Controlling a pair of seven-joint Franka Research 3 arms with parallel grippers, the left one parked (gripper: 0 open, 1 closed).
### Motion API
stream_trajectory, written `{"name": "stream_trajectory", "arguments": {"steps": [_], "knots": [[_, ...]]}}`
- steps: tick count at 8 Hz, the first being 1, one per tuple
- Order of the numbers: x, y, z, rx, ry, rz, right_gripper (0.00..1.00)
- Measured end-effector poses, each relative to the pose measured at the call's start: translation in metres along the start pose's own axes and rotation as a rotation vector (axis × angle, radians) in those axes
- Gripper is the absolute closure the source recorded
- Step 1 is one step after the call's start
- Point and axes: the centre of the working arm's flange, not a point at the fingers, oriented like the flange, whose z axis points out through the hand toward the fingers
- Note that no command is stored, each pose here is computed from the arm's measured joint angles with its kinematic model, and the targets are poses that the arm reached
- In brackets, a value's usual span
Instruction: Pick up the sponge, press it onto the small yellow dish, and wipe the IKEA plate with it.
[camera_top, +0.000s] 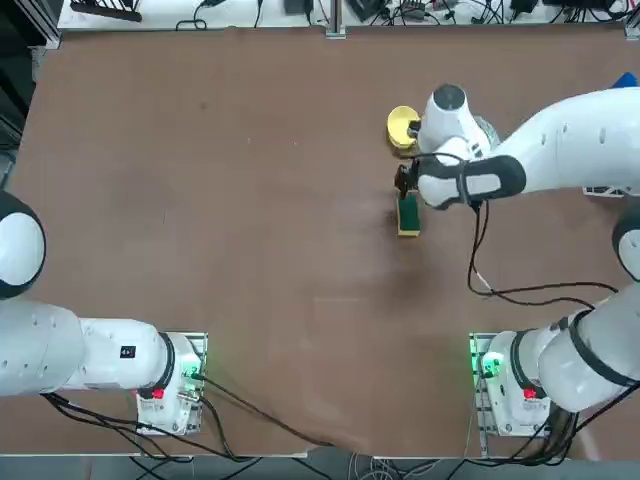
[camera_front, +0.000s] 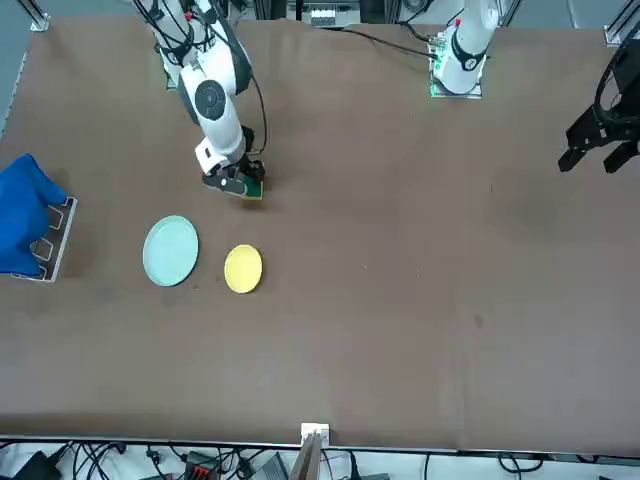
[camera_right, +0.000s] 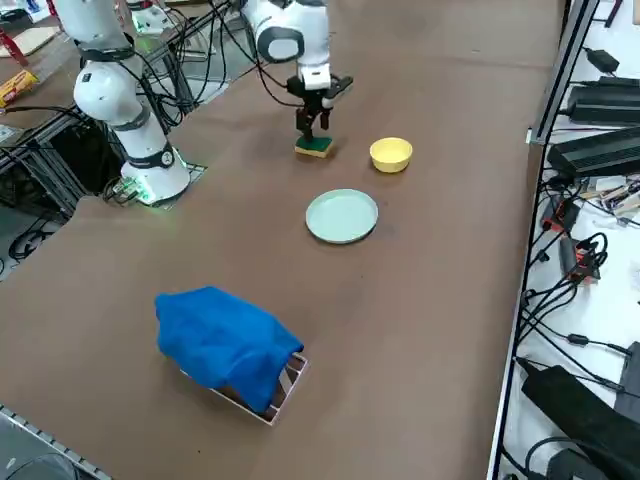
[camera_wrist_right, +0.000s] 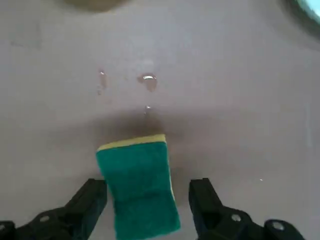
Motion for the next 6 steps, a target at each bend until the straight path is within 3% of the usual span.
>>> {"name": "stream_trajectory", "arguments": {"steps": [6], "knots": [[-0.0123,-0.0039,0.0117,0.004,0.002,-0.024,0.00]]}}
